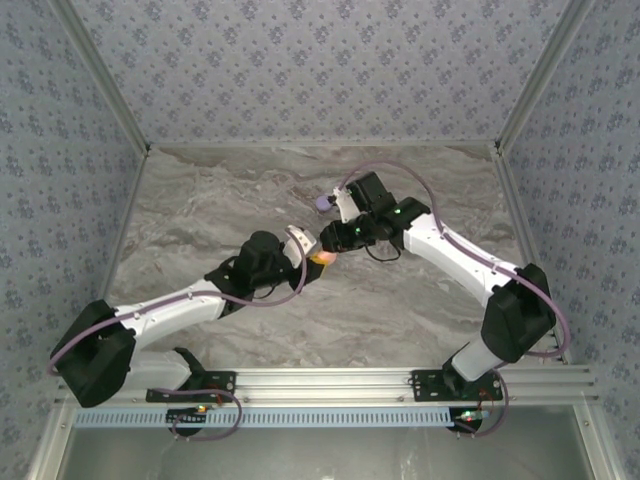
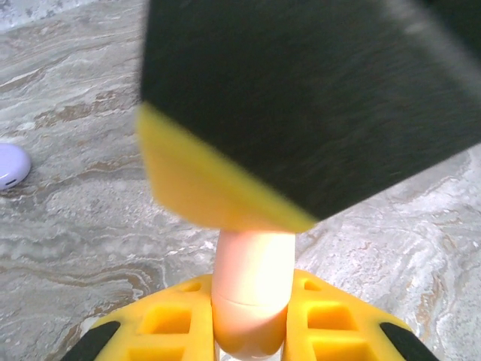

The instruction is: Insert the wireless bluetooth earbuds into the charging case

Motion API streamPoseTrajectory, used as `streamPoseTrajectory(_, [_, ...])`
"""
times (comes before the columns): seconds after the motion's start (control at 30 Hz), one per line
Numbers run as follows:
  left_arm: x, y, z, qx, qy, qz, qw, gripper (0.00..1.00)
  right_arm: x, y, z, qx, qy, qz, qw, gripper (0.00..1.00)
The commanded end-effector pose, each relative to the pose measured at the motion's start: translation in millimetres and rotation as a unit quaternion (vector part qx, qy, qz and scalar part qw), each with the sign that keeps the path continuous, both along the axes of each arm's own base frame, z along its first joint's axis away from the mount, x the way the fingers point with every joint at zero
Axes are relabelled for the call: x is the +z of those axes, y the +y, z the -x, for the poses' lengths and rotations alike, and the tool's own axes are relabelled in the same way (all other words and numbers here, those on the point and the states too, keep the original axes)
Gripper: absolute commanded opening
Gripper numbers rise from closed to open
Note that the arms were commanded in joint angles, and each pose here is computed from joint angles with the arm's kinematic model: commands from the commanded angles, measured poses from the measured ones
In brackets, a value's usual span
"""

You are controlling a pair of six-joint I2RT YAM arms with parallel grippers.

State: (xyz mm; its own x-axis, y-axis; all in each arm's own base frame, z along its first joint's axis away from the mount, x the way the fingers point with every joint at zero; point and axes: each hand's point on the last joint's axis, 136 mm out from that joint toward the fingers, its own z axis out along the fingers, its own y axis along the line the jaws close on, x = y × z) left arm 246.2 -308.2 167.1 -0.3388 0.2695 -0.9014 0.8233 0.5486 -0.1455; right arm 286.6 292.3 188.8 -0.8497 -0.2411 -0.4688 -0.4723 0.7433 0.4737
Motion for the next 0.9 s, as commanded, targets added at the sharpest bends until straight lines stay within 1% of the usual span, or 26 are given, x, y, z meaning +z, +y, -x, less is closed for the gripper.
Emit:
streamPoseTrajectory(0.0, [16.3,2.0,-21.1,0.046,0.005,0.024,0.999,0.06,3.9,-22.4,-6.6,-0.042,-0.03,0.039,0.998,0.31])
streamPoseTrajectory(0.1, [9.6,9.4,-33.7,0.084,0.028,0.025,0.996,0.07,0.1,-39.1,-15.3,-0.079,-0.043,0.064,0.994,0.34])
streamPoseTrajectory(0.27, [-6.0,29.3,-57.7,0.164,0.078,0.033,0.983,0.09,-6.3,-66.6,-24.8,-0.133,-0.046,0.09,0.986,0.35])
streamPoseTrajectory(0.37, [-16.0,42.2,-71.0,0.207,0.119,0.049,0.97,0.1,-10.0,-78.5,-26.4,-0.15,-0.04,0.094,0.983,0.35])
streamPoseTrajectory(0.47, [-28.7,50.6,-81.2,0.231,0.162,0.057,0.958,0.11,-8.9,-87.9,-28.6,-0.165,-0.039,0.094,0.981,0.35])
streamPoseTrajectory(0.5, [-33.6,53.6,-84.9,0.24,0.177,0.056,0.953,0.12,-19.0,-93.6,-24.7,-0.167,-0.029,0.102,0.98,0.35])
streamPoseTrajectory(0.57, [-44.2,59.1,-91.7,0.261,0.211,0.048,0.941,0.13,-22.1,-98.6,-23.1,-0.172,-0.025,0.103,0.979,0.35])
streamPoseTrajectory(0.63, [-55.2,62.5,-97.5,0.271,0.25,0.043,0.929,0.14,-22.9,-101.1,-22.2,-0.175,-0.023,0.103,0.979,0.35])
streamPoseTrajectory(0.7, [-64.3,60.8,-102.9,0.27,0.28,0.042,0.92,0.14,-23.2,-103.4,-21.8,-0.177,-0.023,0.103,0.979,0.35])
streamPoseTrajectory(0.87, [-81.5,46.5,-113.9,0.252,0.322,0.038,0.912,0.14,-26.3,-106.4,-19.7,-0.178,-0.019,0.104,0.978,0.35])
